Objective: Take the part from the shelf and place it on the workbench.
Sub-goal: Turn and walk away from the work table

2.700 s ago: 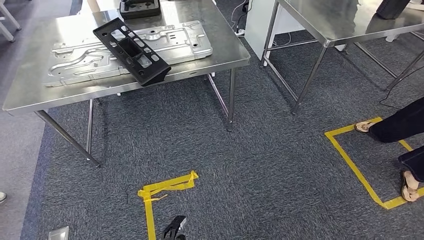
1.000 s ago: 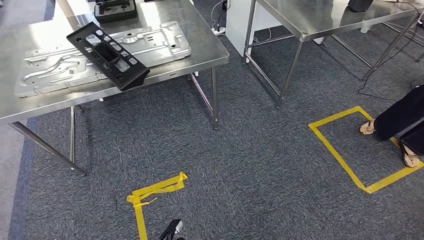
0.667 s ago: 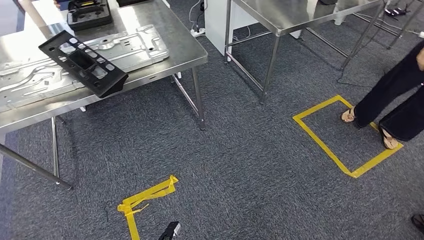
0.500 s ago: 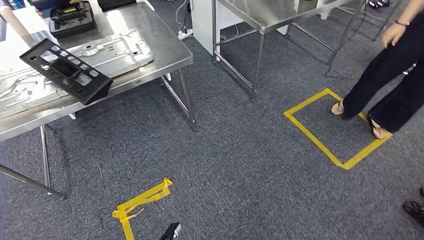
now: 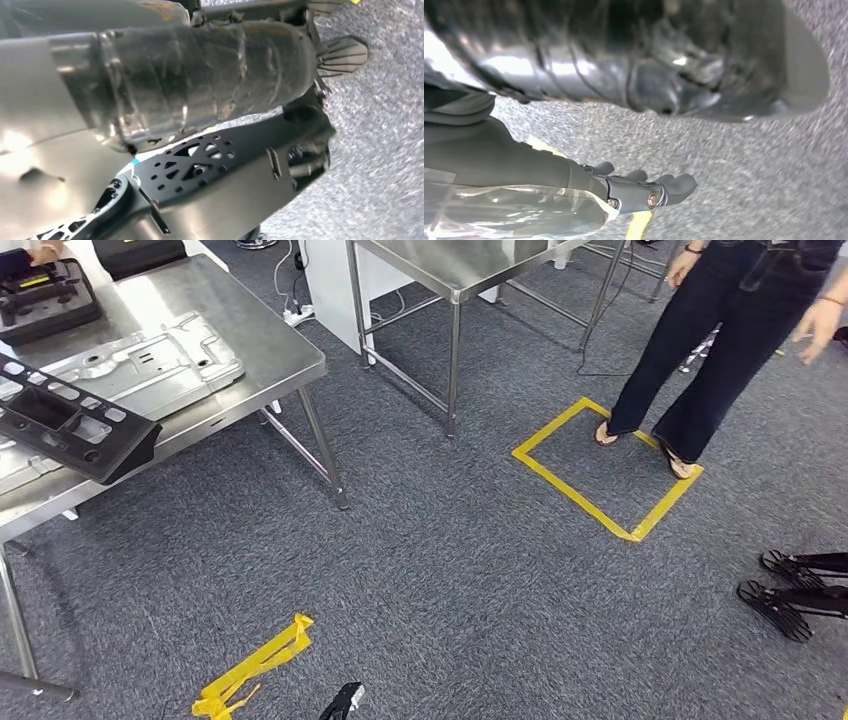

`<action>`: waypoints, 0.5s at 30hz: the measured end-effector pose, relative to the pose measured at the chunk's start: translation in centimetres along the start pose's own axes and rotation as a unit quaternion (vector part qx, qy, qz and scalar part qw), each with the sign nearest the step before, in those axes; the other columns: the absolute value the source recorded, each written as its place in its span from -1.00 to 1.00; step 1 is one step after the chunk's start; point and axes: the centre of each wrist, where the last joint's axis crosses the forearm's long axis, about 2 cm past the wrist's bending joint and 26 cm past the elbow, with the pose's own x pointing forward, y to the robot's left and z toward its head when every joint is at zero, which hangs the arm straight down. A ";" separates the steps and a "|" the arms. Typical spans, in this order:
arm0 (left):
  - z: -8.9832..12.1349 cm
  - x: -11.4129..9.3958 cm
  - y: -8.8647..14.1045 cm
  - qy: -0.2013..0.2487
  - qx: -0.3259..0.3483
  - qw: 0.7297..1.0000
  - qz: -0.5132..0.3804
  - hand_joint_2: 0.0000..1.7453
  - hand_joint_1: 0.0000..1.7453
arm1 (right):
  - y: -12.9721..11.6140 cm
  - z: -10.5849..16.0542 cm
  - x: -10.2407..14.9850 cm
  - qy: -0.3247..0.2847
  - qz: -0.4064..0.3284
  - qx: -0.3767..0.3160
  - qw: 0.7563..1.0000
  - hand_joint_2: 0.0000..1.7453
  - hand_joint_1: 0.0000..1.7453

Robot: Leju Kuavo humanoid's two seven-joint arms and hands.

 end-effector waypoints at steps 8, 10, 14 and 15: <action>0.0 0.0 0.0 0.000 0.000 1.000 0.000 -1.00 -1.00 | -0.1 0.0 0.0 0.000 0.000 -0.001 1.000 -1.00 -1.00; 0.0 0.0 0.0 -0.001 -0.001 1.000 0.000 -1.00 -1.00 | 0.0 0.0 0.1 -0.001 0.000 -0.001 1.000 -1.00 -1.00; 0.0 0.0 -0.2 -0.001 -0.006 1.000 -0.001 -1.00 -1.00 | 0.0 0.0 0.0 0.000 0.001 -0.001 1.000 -1.00 -1.00; 0.0 0.0 -0.2 -0.001 -0.007 1.000 -0.002 -1.00 -1.00 | 0.0 0.0 0.0 0.000 0.001 -0.001 1.000 -1.00 -1.00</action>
